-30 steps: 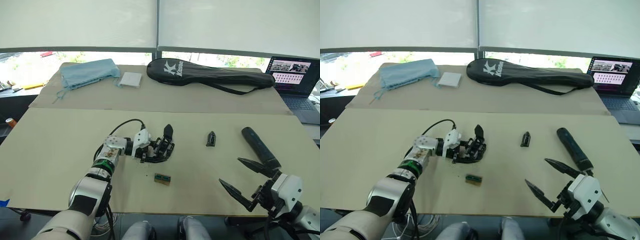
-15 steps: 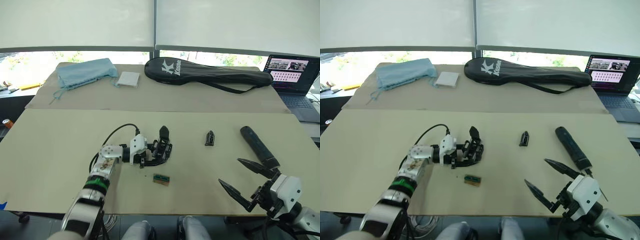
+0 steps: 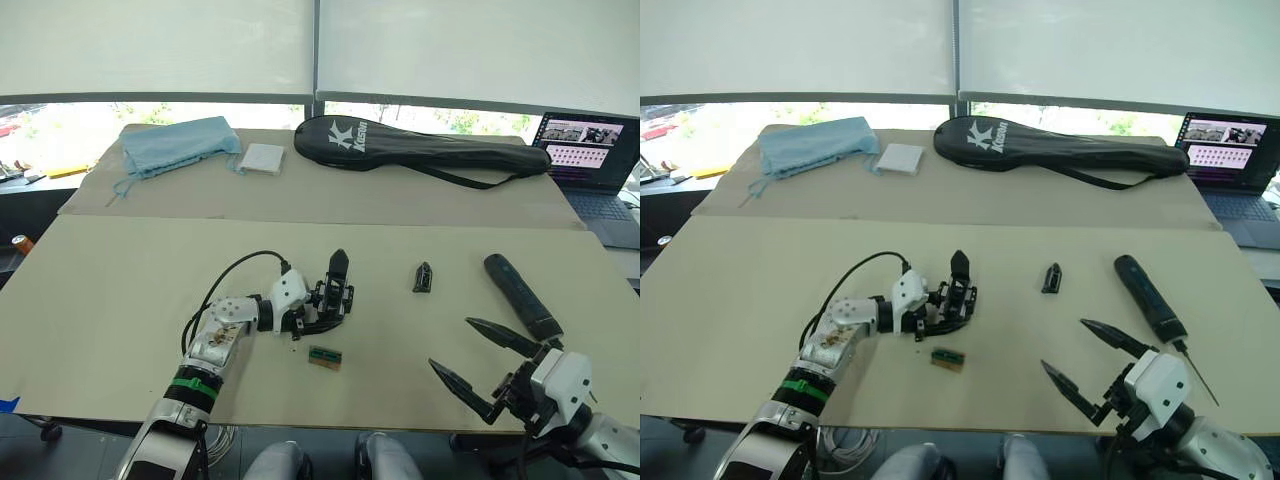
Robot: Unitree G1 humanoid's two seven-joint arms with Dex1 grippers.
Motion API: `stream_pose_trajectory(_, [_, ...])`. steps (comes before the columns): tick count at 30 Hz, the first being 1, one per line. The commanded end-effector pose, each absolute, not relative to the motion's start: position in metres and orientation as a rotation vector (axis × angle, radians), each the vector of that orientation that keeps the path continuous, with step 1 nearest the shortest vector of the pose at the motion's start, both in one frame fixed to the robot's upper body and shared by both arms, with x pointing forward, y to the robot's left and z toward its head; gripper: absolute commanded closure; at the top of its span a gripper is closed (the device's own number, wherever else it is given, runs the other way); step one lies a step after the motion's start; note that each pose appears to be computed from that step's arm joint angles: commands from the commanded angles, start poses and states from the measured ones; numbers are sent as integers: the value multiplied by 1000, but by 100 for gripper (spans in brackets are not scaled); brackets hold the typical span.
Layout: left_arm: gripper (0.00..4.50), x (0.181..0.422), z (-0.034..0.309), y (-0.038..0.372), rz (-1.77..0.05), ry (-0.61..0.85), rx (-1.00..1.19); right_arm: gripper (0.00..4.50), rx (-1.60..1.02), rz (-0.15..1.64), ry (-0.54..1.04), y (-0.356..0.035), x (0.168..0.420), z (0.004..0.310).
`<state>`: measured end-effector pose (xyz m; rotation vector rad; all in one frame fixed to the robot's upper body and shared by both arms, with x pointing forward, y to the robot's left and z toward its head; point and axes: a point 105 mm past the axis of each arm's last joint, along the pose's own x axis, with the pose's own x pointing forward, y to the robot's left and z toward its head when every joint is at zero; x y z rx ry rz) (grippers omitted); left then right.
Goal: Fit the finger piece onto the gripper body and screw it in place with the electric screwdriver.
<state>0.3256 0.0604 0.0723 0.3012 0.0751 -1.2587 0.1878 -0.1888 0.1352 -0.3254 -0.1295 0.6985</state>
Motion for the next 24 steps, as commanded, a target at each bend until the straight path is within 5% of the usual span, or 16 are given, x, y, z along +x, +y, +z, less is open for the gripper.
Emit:
stream_pose_trajectory(1, [219,328,77,55,-1269,35,325,0,-348,696,-169,-187,184,143])
stream_pose_trajectory(6, [219,324,71,54,-1297,51,297,0,-351,693,-171,-188,185,144])
stream_pose_trajectory(11, [6,319,64,71,-1282,72,276,0,-341,685,-183,-186,179,148])
stream_pose_trajectory(16, [6,319,63,111,-1206,101,256,0,-304,622,-161,-190,162,145])
stream_pose_trajectory(21, [6,314,97,161,-1208,35,117,0,-246,470,-125,-204,155,131])
stream_pose_trajectory(24, [6,312,127,186,-1221,56,272,0,-285,471,-75,-205,153,114])
